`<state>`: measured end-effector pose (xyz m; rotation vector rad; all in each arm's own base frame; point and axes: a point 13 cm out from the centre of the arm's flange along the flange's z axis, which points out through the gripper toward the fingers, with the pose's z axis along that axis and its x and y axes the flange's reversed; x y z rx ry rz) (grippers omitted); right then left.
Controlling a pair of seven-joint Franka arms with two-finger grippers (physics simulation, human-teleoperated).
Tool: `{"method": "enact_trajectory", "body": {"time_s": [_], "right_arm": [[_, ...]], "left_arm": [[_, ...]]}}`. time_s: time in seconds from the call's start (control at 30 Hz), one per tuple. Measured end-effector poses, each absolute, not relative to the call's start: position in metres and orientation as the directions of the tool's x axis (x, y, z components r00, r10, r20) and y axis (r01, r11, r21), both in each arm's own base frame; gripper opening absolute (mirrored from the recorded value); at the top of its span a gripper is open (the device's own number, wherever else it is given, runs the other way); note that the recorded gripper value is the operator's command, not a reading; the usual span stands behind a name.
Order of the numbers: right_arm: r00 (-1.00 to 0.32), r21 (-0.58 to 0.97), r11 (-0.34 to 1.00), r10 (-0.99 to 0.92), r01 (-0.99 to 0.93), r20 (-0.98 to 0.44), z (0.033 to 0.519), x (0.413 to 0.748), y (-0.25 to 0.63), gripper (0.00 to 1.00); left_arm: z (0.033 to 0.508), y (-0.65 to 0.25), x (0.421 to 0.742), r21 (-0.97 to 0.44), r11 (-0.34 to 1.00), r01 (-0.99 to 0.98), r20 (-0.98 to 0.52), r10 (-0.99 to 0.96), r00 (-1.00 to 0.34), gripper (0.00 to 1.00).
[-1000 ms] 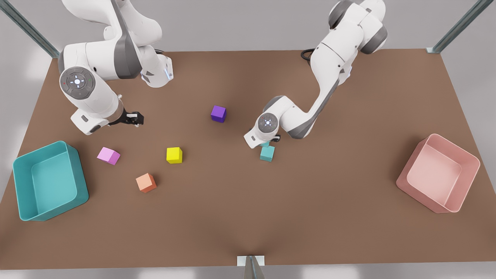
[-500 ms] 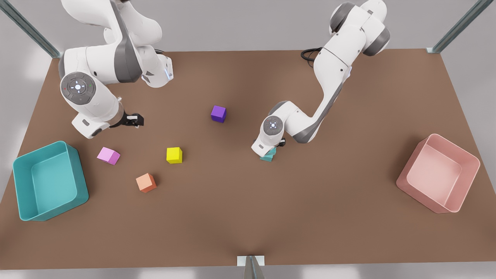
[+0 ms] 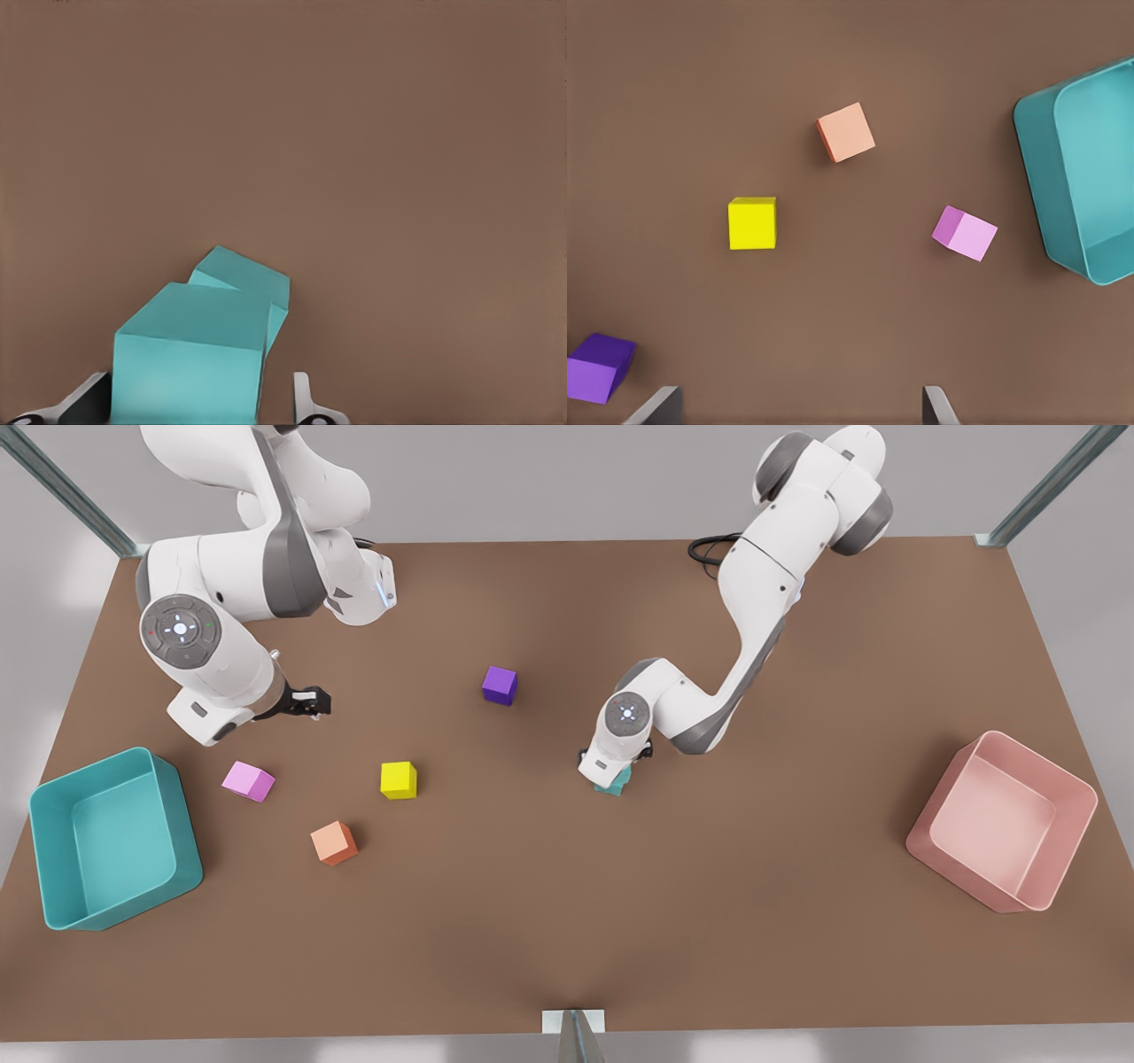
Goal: Stack the two blue cubes on top of each other
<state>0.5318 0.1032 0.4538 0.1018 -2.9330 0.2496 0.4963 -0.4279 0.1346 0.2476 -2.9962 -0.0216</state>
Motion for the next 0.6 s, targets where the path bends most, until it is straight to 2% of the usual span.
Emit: {"method": "enact_trajectory", "body": {"time_s": [0.23,0.27,0.33,0.37,0.4,0.43,0.47,0.53,0.6], "right_arm": [[-0.978,-0.16,0.983,-0.055,-0.088,0.2,0.454,0.532,0.103,1.0],[-0.978,-0.16,0.983,-0.055,-0.088,0.2,0.454,0.532,0.103,1.0],[-0.978,-0.159,0.983,-0.056,-0.089,0.201,0.454,0.532,0.103,1.0],[-0.978,-0.159,0.983,-0.056,-0.089,0.201,0.454,0.532,0.103,1.0],[-0.978,-0.159,0.983,-0.057,-0.09,0.201,0.454,0.532,0.103,1.0],[-0.978,-0.159,0.983,-0.057,-0.09,0.201,0.454,0.532,0.103,1.0],[-0.978,-0.158,0.983,-0.057,-0.09,0.201,0.454,0.532,0.103,1.0],[-0.978,-0.159,0.983,-0.058,-0.091,0.201,0.454,0.532,0.103,1.0],[-0.978,-0.158,0.983,-0.059,-0.091,0.201,0.454,0.532,0.103,1.0]], "left_arm": [[0.173,-0.418,0.515,-0.01,0.975,-0.22,0.108,-0.218,-0.97,1.0],[0.202,-0.414,0.531,-0.03,0.97,-0.243,0.091,-0.24,-0.967,1.0],[0.292,-0.361,0.601,-0.071,0.931,-0.357,0.062,-0.353,-0.934,1.0],[0.334,-0.308,0.634,-0.075,0.902,-0.424,0.058,-0.421,-0.905,1.0],[0.364,-0.247,0.654,-0.061,0.874,-0.482,0.067,-0.478,-0.876,1.0],[0.381,-0.195,0.66,-0.033,0.854,-0.519,0.089,-0.515,-0.853,1.0],[0.396,-0.145,0.655,0.009,0.841,-0.541,0.105,-0.539,-0.836,1.0],[0.414,-0.059,0.608,0.154,0.804,-0.574,0.103,-0.591,-0.8,1.0],[0.44,-0.033,0.58,0.165,0.821,-0.546,0.134,-0.567,-0.813,1.0]]}}
